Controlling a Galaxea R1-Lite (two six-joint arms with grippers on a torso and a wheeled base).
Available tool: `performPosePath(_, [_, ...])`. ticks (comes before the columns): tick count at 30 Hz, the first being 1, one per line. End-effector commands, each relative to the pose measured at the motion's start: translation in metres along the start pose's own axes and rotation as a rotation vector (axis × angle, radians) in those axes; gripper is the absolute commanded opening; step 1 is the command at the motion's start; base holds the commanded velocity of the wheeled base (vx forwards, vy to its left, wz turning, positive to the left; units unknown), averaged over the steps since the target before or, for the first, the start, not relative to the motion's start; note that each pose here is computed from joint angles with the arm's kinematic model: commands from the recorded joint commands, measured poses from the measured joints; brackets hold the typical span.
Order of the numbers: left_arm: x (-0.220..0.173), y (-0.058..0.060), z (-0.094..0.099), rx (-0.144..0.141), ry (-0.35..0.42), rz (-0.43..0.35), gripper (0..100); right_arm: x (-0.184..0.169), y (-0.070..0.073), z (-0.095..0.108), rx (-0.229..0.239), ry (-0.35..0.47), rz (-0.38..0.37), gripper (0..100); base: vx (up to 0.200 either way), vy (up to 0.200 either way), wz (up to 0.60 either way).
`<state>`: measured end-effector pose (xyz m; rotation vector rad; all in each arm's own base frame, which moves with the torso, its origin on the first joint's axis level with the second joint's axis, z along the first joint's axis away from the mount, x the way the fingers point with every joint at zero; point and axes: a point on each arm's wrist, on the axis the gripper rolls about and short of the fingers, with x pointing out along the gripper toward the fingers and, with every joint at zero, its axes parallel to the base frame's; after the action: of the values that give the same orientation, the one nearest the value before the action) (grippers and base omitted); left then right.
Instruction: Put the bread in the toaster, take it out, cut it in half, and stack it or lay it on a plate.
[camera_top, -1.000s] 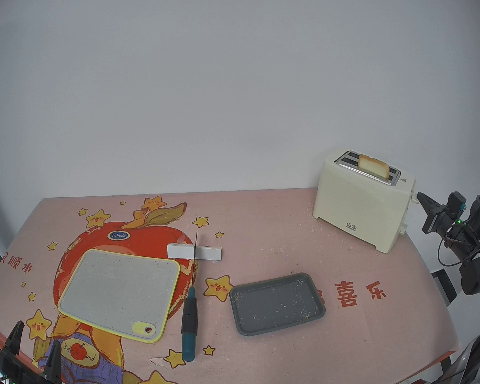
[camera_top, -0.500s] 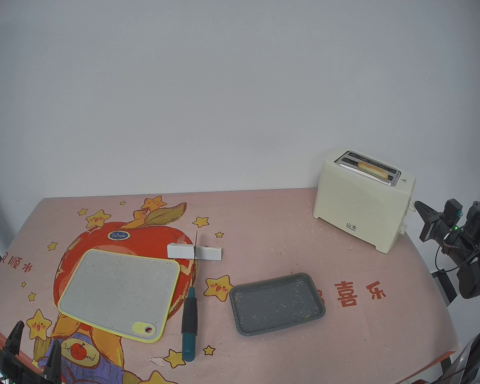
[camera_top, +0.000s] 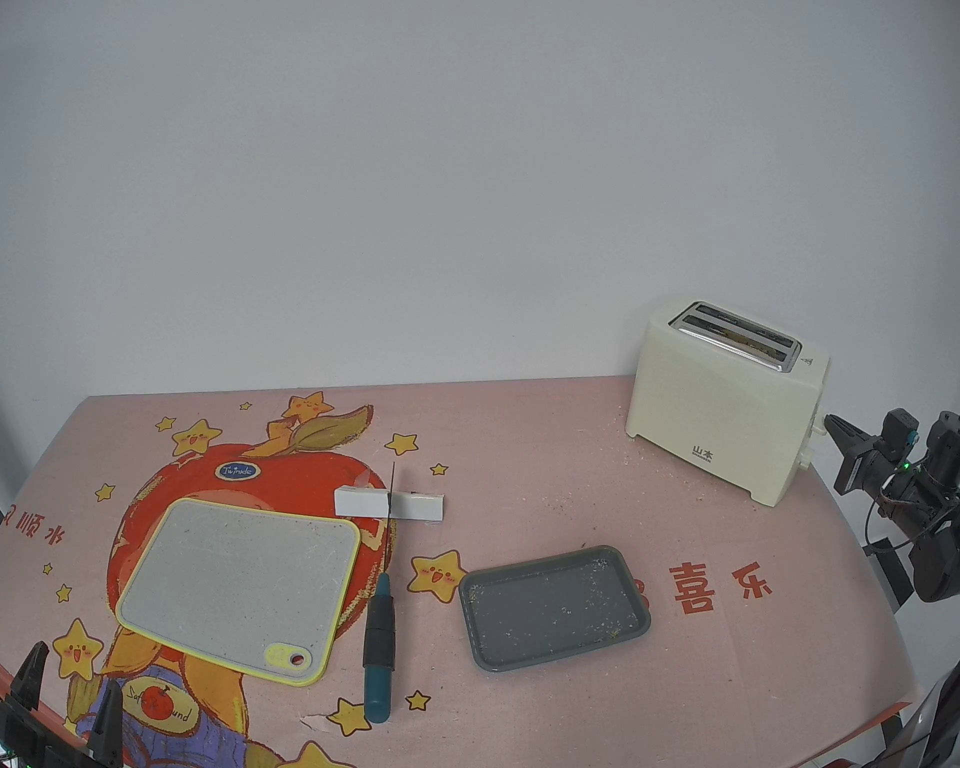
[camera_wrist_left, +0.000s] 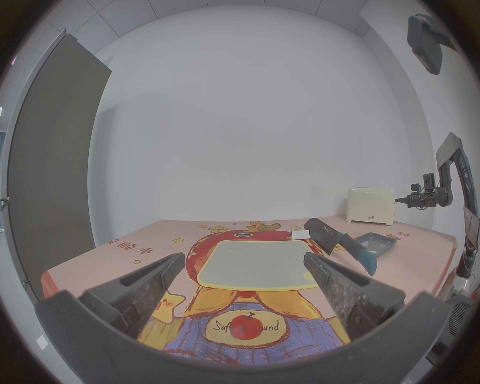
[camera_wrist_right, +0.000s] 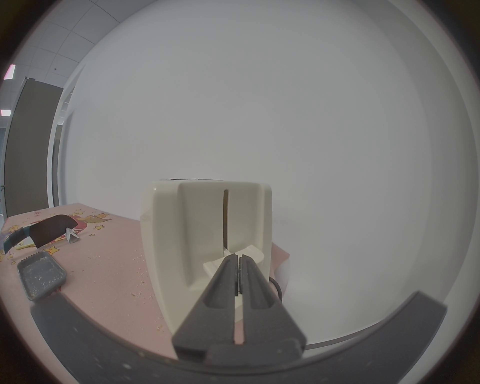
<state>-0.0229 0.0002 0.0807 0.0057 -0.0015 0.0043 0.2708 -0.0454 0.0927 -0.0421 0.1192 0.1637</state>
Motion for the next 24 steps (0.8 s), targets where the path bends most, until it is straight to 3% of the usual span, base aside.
performPosePath(1, [0.0004, 0.0, -0.0047, 0.0, 0.006, 0.0, 100, 0.0013, 0.0002, -0.0032, 0.004, 0.013, 0.003, 0, 0.0, 0.0, 0.0])
performPosePath(24, [0.0004, 0.0, -0.0047, 0.0, 0.006, 0.0, 100, -0.0013, 0.0019, -0.0073, 0.01, 0.035, 0.005, 0, 0.0, 0.0, 0.0])
